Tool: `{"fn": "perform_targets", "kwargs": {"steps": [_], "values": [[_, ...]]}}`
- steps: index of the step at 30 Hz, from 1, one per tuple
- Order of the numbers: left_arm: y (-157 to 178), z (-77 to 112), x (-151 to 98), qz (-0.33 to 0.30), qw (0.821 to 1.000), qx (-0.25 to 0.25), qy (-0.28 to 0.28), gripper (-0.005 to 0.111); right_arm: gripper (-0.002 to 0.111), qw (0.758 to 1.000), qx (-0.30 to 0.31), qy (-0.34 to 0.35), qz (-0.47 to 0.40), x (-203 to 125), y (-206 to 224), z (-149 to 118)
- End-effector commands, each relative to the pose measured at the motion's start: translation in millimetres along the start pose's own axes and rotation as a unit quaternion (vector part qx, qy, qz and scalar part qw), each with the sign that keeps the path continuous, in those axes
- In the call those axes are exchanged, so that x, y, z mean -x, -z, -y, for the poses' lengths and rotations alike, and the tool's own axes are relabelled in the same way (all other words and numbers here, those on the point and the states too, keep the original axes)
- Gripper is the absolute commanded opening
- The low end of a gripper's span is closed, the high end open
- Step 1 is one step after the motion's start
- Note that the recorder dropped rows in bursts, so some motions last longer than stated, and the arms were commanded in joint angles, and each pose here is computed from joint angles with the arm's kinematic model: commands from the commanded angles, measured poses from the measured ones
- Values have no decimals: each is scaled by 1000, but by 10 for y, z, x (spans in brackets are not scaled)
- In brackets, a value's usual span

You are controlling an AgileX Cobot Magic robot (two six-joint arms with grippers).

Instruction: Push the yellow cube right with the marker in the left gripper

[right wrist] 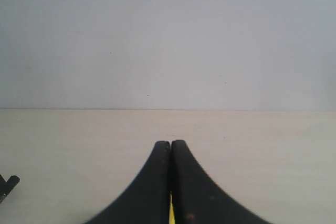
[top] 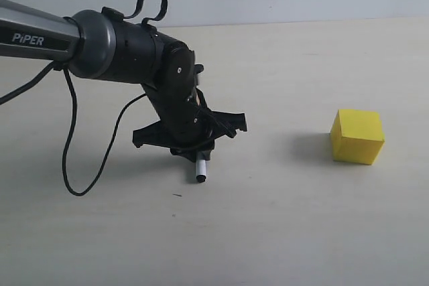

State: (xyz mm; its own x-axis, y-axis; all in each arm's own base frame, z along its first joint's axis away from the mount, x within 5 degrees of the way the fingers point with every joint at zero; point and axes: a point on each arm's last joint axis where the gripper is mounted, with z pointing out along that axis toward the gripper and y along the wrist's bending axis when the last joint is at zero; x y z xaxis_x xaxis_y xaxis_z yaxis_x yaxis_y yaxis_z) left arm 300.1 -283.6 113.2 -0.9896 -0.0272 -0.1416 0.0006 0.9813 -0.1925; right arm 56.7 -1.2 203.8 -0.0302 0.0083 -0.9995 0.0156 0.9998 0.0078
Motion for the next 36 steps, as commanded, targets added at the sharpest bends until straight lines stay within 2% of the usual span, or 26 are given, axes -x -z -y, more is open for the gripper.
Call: {"fn": "perform_targets", "kwargs": {"steps": [1,4,6,16,22,25,29,30,34,36], "values": [[-34,-28,0,-4,1000,6,1,24,0,1000,1,1,3,-7,3,-1],[-27,-26,1,-3,1000,6,0,40,0,1000,1,1,3,-7,3,-1],[-27,-23,5,-1,1000,4,0,45,0,1000,1,1,3,-7,3,-1],[13,-40,47,7,1000,-2,3,46,0,1000,1,1,3,-7,3,-1],[280,-50,120,25,1000,-16,-7,46,0,1000,1,1,3,-7,3,-1],[523,-15,161,55,997,-38,-33,38,0,1000,1,1,3,-7,3,-1],[979,36,226,121,987,-83,-71,4,0,1000,1,1,3,-7,3,-1],[1109,54,222,140,982,-92,-93,0,0,1000,1,1,3,-7,3,-1],[1576,125,51,197,960,-111,-164,0,0,1000,1,1,3,-7,3,-1],[1808,112,-138,231,945,-119,-198,0,0,1000,1,1,3,-7,3,-1]]}}
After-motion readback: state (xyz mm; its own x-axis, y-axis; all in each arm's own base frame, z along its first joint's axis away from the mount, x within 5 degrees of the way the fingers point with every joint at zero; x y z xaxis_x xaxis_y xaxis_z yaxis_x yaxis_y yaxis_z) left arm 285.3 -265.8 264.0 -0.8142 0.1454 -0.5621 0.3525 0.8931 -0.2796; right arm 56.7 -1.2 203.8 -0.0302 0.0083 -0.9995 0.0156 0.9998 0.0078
